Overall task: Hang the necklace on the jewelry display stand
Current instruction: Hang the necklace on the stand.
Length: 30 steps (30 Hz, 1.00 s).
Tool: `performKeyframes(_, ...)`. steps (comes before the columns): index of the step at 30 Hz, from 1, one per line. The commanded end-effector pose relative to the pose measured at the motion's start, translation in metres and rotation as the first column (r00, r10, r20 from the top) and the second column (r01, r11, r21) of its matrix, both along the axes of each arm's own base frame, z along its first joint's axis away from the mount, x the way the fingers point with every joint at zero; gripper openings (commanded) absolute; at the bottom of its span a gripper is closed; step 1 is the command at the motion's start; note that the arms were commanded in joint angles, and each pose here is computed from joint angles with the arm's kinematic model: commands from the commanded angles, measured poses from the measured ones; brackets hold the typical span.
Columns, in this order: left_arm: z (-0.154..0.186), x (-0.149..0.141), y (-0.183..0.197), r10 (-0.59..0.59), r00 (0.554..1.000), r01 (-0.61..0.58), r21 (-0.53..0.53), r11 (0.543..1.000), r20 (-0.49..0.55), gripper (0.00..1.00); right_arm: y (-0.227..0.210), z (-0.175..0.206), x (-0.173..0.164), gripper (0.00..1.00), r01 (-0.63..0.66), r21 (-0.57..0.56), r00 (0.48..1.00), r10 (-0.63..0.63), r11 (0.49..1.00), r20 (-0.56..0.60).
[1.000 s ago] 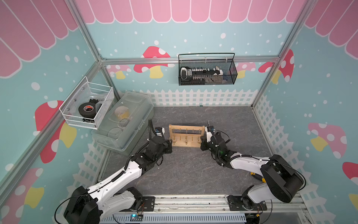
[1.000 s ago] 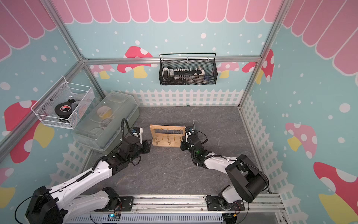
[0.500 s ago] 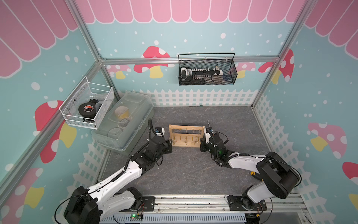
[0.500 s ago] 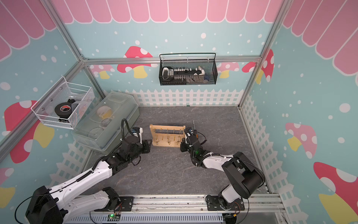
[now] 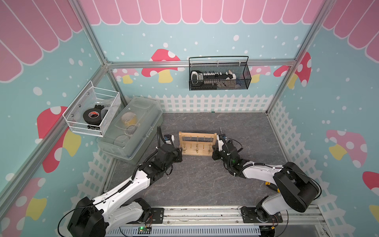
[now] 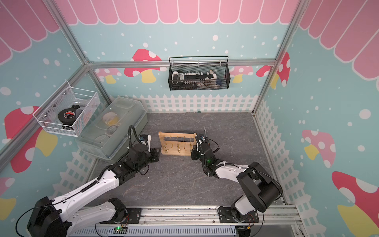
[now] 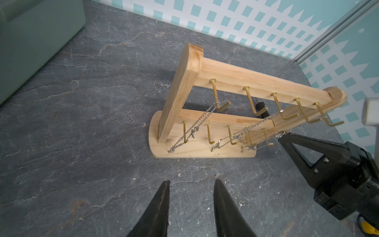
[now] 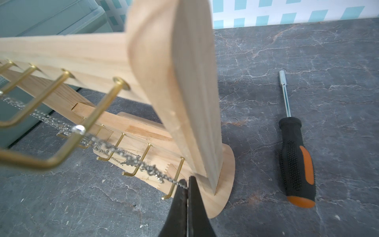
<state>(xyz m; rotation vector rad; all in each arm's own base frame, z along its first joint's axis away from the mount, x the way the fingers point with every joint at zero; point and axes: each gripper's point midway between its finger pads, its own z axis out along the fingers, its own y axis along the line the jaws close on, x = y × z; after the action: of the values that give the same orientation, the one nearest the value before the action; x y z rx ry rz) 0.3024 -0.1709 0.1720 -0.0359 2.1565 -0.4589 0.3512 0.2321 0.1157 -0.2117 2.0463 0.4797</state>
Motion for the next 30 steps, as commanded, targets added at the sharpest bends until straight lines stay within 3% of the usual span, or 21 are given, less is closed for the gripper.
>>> performKeyframes(1,0.004,0.003,0.001,0.014,1.000,-0.014,-0.017,1.000,0.006,0.36,-0.002,0.006,0.002,0.04,0.013,0.003,1.000,-0.013,1.000,0.013)
performKeyframes(24,0.008,-0.005,-0.004,-0.025,0.999,0.024,-0.025,0.999,-0.031,0.37,-0.017,0.010,-0.013,0.29,0.026,-0.003,1.000,-0.026,1.000,-0.004)
performKeyframes(30,0.016,-0.006,0.007,0.000,1.000,0.000,0.029,1.000,-0.020,0.41,-0.041,0.009,-0.019,0.49,0.059,-0.021,0.997,-0.060,0.998,-0.051)
